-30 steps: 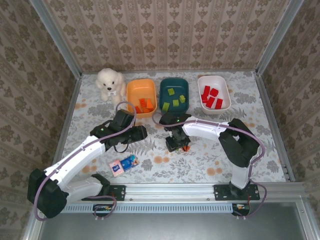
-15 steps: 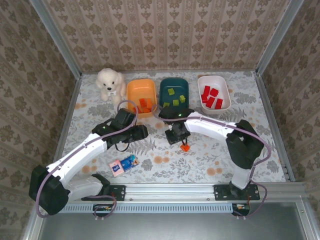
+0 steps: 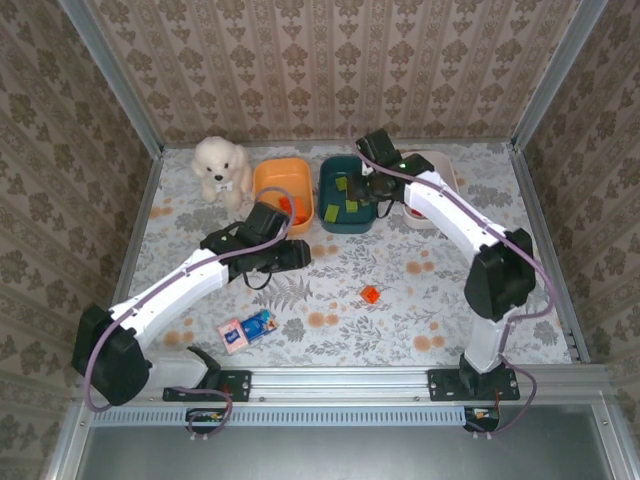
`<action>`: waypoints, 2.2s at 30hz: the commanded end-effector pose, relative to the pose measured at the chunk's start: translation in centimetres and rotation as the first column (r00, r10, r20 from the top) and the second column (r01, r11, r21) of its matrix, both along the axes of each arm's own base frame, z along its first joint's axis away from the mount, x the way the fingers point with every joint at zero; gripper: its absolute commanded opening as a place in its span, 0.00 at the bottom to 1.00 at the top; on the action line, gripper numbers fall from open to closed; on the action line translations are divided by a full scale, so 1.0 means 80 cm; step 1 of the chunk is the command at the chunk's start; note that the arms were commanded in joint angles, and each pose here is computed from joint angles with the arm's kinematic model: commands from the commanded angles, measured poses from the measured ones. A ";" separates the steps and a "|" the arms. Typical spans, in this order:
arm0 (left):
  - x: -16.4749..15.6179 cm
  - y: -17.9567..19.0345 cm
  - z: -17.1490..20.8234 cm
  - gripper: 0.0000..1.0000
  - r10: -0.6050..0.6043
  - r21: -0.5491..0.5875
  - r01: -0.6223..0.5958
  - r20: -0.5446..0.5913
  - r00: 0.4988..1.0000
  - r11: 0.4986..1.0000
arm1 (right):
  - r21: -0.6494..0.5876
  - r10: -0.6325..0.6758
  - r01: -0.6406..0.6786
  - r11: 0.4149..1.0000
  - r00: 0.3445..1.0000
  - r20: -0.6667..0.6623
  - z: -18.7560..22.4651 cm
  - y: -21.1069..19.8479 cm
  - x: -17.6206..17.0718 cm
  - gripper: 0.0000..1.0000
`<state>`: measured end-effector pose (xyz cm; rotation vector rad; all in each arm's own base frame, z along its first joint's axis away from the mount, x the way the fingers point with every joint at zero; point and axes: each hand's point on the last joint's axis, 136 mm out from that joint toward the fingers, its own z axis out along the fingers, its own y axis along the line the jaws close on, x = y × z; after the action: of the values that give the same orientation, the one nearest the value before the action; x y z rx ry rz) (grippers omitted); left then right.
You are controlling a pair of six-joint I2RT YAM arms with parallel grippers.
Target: Sort the legos into containers by color
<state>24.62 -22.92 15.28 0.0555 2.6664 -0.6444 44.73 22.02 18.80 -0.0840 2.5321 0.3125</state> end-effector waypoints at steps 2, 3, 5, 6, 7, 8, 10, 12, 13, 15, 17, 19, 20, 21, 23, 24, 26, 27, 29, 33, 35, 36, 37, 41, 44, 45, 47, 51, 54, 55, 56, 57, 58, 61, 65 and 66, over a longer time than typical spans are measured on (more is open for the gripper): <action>0.007 -0.012 0.019 0.60 -0.029 -0.023 0.030 0.041 0.999 0.999 | 0.111 0.020 -0.020 0.994 1.000 -0.003 -0.026 0.030 0.051 0.35; 0.008 -0.012 0.020 0.60 -0.028 -0.024 0.029 0.044 0.999 0.999 | 0.122 0.024 -0.023 0.992 1.000 -0.007 -0.031 0.035 0.060 0.35; 0.008 -0.012 0.021 0.60 -0.027 -0.024 0.028 0.043 0.999 0.999 | 0.139 0.027 -0.024 0.990 0.999 -0.018 -0.042 0.042 0.075 0.35; 0.008 -0.012 0.020 0.60 -0.029 -0.023 0.030 0.043 0.999 0.999 | 0.152 0.026 -0.022 0.988 0.999 -0.026 -0.049 0.046 0.083 0.36; 0.007 -0.013 0.021 0.60 -0.032 -0.025 0.033 0.042 0.999 0.999 | 0.165 0.024 -0.018 0.986 0.999 -0.032 -0.054 0.049 0.090 0.36; 0.007 -0.013 0.020 0.60 -0.032 -0.024 0.033 0.042 0.999 0.999 | 0.171 0.017 -0.010 0.985 0.999 -0.044 -0.063 0.049 0.096 0.36; 0.006 -0.014 0.020 0.60 -0.038 -0.022 0.039 0.042 0.998 0.999 | 0.192 0.012 0.002 0.981 0.997 -0.071 -0.078 0.054 0.106 0.37; 0.005 -0.015 0.022 0.60 -0.044 -0.023 0.045 0.044 0.998 0.999 | 0.199 0.003 0.018 0.980 0.995 -0.104 -0.095 0.057 0.112 0.37; 0.004 -0.016 0.021 0.60 -0.051 -0.021 0.052 0.044 0.998 0.998 | 0.200 0.001 0.023 0.980 0.993 -0.120 -0.103 0.058 0.114 0.37; 0.002 -0.019 0.023 0.60 -0.069 -0.021 0.070 0.047 0.996 0.997 | 0.198 -0.010 0.039 0.980 0.990 -0.144 -0.115 0.059 0.117 0.38; 0.000 -0.025 0.024 0.60 -0.093 -0.023 0.094 0.050 0.994 0.995 | 0.192 -0.019 0.051 0.980 0.986 -0.163 -0.126 0.060 0.118 0.40; -0.003 -0.030 0.022 0.60 -0.116 -0.025 0.117 0.048 0.992 0.993 | 0.184 -0.030 0.063 0.981 0.984 -0.176 -0.132 0.058 0.117 0.42; -0.004 -0.032 0.021 0.60 -0.126 -0.024 0.128 0.048 0.991 0.992 | 0.180 -0.035 0.068 0.981 0.983 -0.179 -0.132 0.056 0.117 0.44; -0.006 -0.033 0.019 0.60 -0.134 -0.022 0.135 0.044 0.990 0.991 | 0.179 -0.036 0.069 0.981 0.983 -0.181 -0.133 0.056 0.117 0.46; -0.007 -0.034 0.017 0.60 -0.139 -0.026 0.140 0.043 0.989 0.990 | 0.181 -0.033 0.066 0.981 0.983 -0.179 -0.130 0.057 0.116 0.52; -0.008 -0.036 0.017 0.60 -0.142 -0.029 0.143 0.043 0.989 0.989 | 0.183 -0.032 0.065 0.981 0.984 -0.174 -0.125 0.056 0.117 0.54; -0.009 -0.040 0.021 0.60 -0.159 -0.035 0.161 0.055 0.986 0.986 | 0.190 -0.026 0.053 0.980 0.990 -0.142 -0.104 0.055 0.119 0.58; -0.011 -0.042 0.023 0.60 -0.169 -0.033 0.172 0.061 0.984 0.985 | 0.193 -0.022 0.046 0.980 0.992 -0.122 -0.091 0.055 0.119 0.60; -0.015 -0.049 0.022 0.60 -0.201 -0.027 0.203 0.064 0.977 0.979 | 0.198 -0.017 0.030 0.980 0.998 -0.066 -0.055 0.052 0.120 0.62; -0.031 -0.073 0.023 0.62 -0.303 -0.016 0.305 0.069 0.951 0.952 | 0.224 -0.018 0.007 0.975 0.999 0.046 0.018 0.040 0.100 0.62; -0.043 -0.092 0.021 0.66 -0.375 -0.006 0.376 0.076 0.924 0.927 | 0.238 -0.032 0.007 0.971 0.994 0.101 0.050 0.024 0.072 0.63; -0.048 -0.100 0.020 0.69 -0.405 -0.001 0.406 0.081 0.911 0.914 | 0.246 -0.041 0.009 0.969 0.991 0.126 0.061 0.017 0.060 0.63; -0.055 -0.110 0.019 0.71 -0.437 -0.001 0.439 0.089 0.895 0.898 | 0.252 -0.054 0.015 0.967 0.988 0.146 0.070 0.006 0.041 0.64; -0.070 -0.142 0.006 0.73 -0.512 -0.010 0.514 0.077 0.855 0.857 | 0.238 -0.110 0.066 0.969 0.978 0.175 0.082 -0.047 -0.044 0.64; -0.078 -0.159 -0.015 0.73 -0.550 0.027 0.550 0.026 0.835 0.835 | 0.229 -0.153 0.103 0.968 0.966 0.209 0.092 -0.089 -0.116 0.65; -0.081 -0.164 -0.021 0.73 -0.565 0.041 0.564 0.013 0.825 0.825 | 0.227 -0.162 0.111 0.968 0.962 0.221 0.096 -0.101 -0.137 0.65; -0.089 -0.175 -0.036 0.73 -0.598 0.082 0.598 -0.024 0.801 0.797 | 0.220 -0.186 0.133 0.966 0.953 0.239 0.098 -0.128 -0.185 0.67; -0.097 -0.190 -0.065 0.76 -0.634 0.176 0.637 -0.084 0.769 0.750 | 0.240 -0.226 0.164 0.957 0.939 0.258 0.104 -0.165 -0.256 0.72; -0.093 -0.199 -0.085 0.78 -0.632 0.231 0.641 -0.118 0.766 0.732 | 0.269 -0.243 0.173 0.948 0.936 0.254 0.105 -0.180 -0.296 0.75; -0.091 -0.202 -0.091 0.78 -0.632 0.251 0.642 -0.130 0.764 0.725 | 0.282 -0.251 0.177 0.943 0.934 0.254 0.105 -0.184 -0.307 0.75; -0.087 -0.204 -0.097 0.78 -0.630 0.276 0.641 -0.139 0.764 0.717 | 0.296 -0.260 0.181 0.938 0.931 0.256 0.107 -0.188 -0.315 0.76; -0.085 -0.206 -0.102 0.78 -0.631 0.293 0.642 -0.145 0.762 0.709 | 0.306 -0.266 0.183 0.934 0.928 0.260 0.109 -0.190 -0.322 0.77; -0.082 -0.210 -0.108 0.78 -0.633 0.314 0.644 -0.151 0.759 0.697 | 0.317 -0.273 0.184 0.930 0.925 0.263 0.111 -0.193 -0.328 0.78; -0.075 -0.212 -0.125 0.78 -0.635 0.377 0.646 -0.172 0.753 0.664 | 0.331 -0.278 0.185 0.925 0.925 0.259 0.113 -0.196 -0.338 0.78; -0.069 -0.213 -0.146 0.76 -0.638 0.420 0.652 -0.197 0.744 0.631 | 0.330 -0.263 0.176 0.928 0.934 0.240 0.110 -0.193 -0.343 0.78; -0.068 -0.214 -0.151 0.75 -0.641 0.425 0.656 -0.202 0.741 0.624 | 0.331 -0.262 0.176 0.927 0.935 0.238 0.110 -0.193 -0.344 0.78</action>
<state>19.12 -40.76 3.82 1.1370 2.7467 -0.2607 17.94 6.89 28.49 0.2348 2.1183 0.5627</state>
